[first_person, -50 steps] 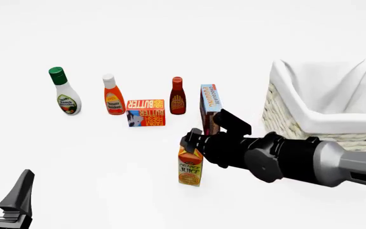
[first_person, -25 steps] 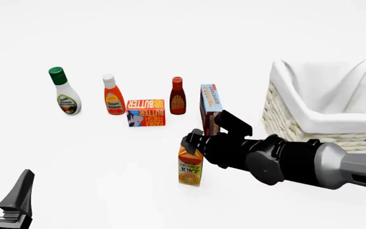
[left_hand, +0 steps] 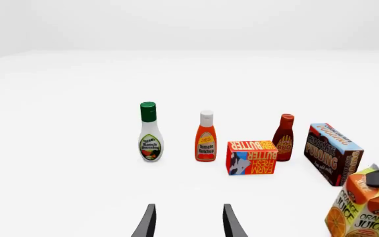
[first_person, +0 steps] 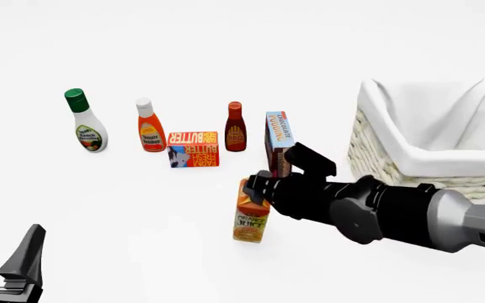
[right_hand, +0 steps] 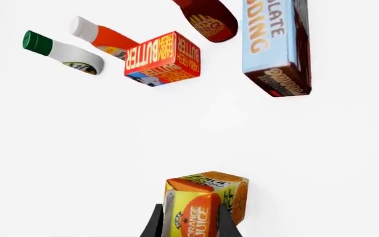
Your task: Pick the orange juice and place it in the basket.
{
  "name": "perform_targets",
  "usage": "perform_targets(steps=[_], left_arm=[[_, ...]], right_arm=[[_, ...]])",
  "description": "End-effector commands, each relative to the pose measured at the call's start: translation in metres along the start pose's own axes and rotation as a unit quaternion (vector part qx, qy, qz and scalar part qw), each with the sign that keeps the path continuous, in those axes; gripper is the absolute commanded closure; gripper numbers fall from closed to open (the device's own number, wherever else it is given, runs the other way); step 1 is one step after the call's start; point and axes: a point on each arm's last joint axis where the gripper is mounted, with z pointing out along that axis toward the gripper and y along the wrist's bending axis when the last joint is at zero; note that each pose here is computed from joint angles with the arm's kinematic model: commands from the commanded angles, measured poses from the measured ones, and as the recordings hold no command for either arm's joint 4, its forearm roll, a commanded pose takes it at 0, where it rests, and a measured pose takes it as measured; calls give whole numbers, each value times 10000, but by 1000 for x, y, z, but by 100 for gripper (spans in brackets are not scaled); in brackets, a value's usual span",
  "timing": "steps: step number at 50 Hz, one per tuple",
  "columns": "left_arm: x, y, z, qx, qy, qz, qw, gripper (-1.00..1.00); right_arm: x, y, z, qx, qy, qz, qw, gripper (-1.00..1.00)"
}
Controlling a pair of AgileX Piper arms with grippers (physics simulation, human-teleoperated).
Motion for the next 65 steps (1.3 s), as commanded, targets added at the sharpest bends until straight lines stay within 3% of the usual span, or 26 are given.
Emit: perform_targets(steps=[1,30,48,65], left_arm=[[0,0,0,0,0,0,10000,-100],[0,0,0,0,0,0,10000,-100],[0,0,0,0,0,0,10000,-100],[0,0,0,0,0,0,10000,-100]], right_arm=[[-11,12,-15,-215,-212,-178,9994,100],[-28,32,-70,-745,-725,-489,9934,100],[-32,35,-120,-1150,-1183,-612,9844,100],[-38,35,-165,-1481,-1727,-752,9709,100]])
